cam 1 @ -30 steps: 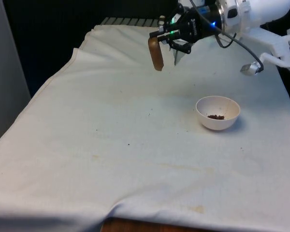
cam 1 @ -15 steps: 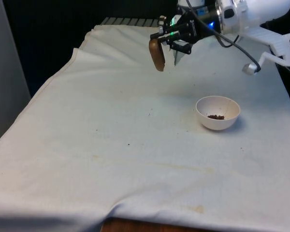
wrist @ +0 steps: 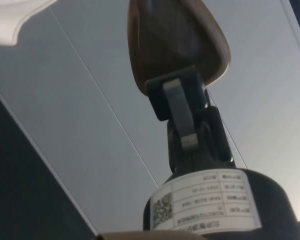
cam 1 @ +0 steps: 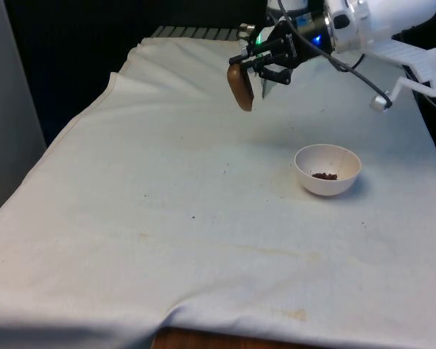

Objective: Pour the coffee beans from the cup into the bowl.

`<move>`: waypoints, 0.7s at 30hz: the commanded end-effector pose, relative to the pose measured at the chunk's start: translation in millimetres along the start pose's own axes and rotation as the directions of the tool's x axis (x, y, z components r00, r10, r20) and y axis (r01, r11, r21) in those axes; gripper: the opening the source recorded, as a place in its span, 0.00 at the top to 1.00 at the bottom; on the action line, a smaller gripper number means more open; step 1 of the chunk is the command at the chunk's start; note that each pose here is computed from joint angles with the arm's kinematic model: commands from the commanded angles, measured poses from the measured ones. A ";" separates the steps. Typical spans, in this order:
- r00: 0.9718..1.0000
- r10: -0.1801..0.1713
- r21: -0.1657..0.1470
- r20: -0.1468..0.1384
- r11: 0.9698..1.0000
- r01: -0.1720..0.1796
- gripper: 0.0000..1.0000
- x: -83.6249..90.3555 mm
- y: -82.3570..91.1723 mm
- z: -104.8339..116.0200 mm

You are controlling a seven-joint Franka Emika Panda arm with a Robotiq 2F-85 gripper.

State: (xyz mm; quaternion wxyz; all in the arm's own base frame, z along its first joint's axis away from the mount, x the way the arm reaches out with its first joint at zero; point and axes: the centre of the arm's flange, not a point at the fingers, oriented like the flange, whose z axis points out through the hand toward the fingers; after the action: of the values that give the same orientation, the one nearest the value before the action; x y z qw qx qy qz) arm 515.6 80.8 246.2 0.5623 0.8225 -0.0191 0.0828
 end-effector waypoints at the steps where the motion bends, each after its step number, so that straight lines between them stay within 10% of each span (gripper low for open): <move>1: 1.000 0.006 0.026 0.006 1.000 -0.006 1.00 0.2 -1.4 1.2; 21: 0.999 0.031 0.108 0.041 0.994 -0.035 1.00 3.2 -5.3 15.8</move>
State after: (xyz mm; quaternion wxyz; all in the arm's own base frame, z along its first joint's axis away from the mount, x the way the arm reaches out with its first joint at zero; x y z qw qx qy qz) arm 521.2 68.2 236.3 0.5147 0.8530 -0.0393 0.0767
